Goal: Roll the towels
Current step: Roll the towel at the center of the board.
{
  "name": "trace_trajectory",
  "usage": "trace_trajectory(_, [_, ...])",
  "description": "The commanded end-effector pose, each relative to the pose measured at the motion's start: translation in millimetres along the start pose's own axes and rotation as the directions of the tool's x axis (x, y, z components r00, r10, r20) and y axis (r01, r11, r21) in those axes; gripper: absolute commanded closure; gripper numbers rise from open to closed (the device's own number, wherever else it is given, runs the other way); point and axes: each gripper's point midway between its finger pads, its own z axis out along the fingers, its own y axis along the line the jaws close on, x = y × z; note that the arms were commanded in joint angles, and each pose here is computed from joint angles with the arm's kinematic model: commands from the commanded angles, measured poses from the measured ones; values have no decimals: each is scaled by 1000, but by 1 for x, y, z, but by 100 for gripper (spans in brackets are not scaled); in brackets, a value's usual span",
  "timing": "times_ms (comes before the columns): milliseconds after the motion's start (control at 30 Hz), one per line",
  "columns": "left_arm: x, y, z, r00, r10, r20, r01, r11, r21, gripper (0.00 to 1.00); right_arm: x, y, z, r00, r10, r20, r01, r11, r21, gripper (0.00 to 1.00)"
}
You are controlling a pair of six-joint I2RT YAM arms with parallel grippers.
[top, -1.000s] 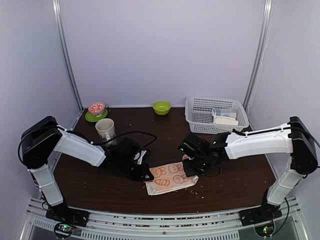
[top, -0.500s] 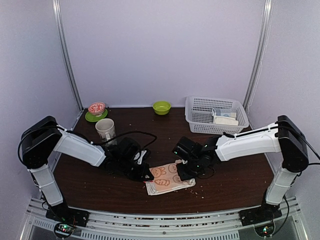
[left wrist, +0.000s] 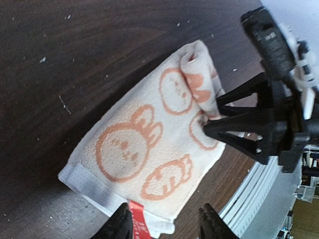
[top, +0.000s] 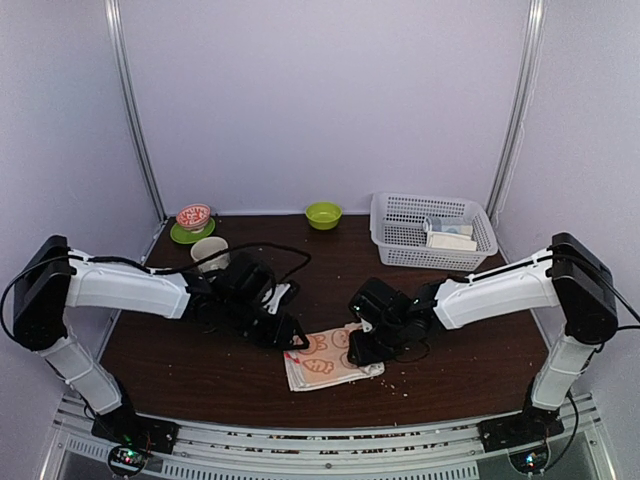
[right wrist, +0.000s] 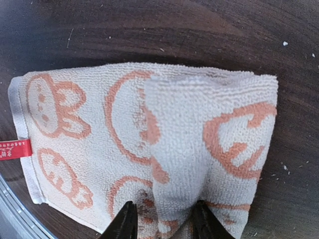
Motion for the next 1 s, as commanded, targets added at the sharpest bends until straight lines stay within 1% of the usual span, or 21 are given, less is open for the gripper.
trace_trajectory(0, [-29, -28, -18, 997, 28, 76, -32, 998, 46, 57, 6, -4, 4, 1000, 5, -1, -5, 1000, -24, 60])
trace_trajectory(100, [-47, -41, -10, 994, 12, 109, -22, 995, 96, 61, 9, -5, 7, 1000, 7, 0, -7, 999, -41, 59])
trace_trajectory(200, [-62, -54, 6, 994, -16, 111, -3, 987, 162, 69, 12, -6, 8, 1000, 8, 7, -8, 998, -58, 57])
trace_trajectory(267, [-69, -58, 20, 994, -35, 104, 14, 980, 197, 79, 11, -6, 7, 1000, 8, 17, -7, 998, -69, 56])
trace_trajectory(333, [-76, -63, 31, 994, -44, 101, 20, 974, 226, 90, 11, -8, 7, 1000, 0, 25, 2, 998, -69, 56])
trace_trajectory(400, [-82, -65, 40, 994, -49, 96, 25, 971, 238, 99, 11, -8, 6, 999, -6, 32, 8, 998, -68, 57])
trace_trajectory(667, [-100, -74, 64, 995, -56, 82, 31, 960, 279, 100, 11, -8, 7, 999, -8, 36, 10, 997, -71, 58])
trace_trajectory(833, [-98, -70, 82, 997, -69, 42, 55, 956, 287, 100, 9, -8, 6, 999, -10, 35, 13, 997, -72, 58])
trace_trajectory(967, [-88, -61, 95, 997, -81, 2, 77, 959, 274, 100, 8, -5, 4, 999, -19, 37, 22, 997, -77, 58])
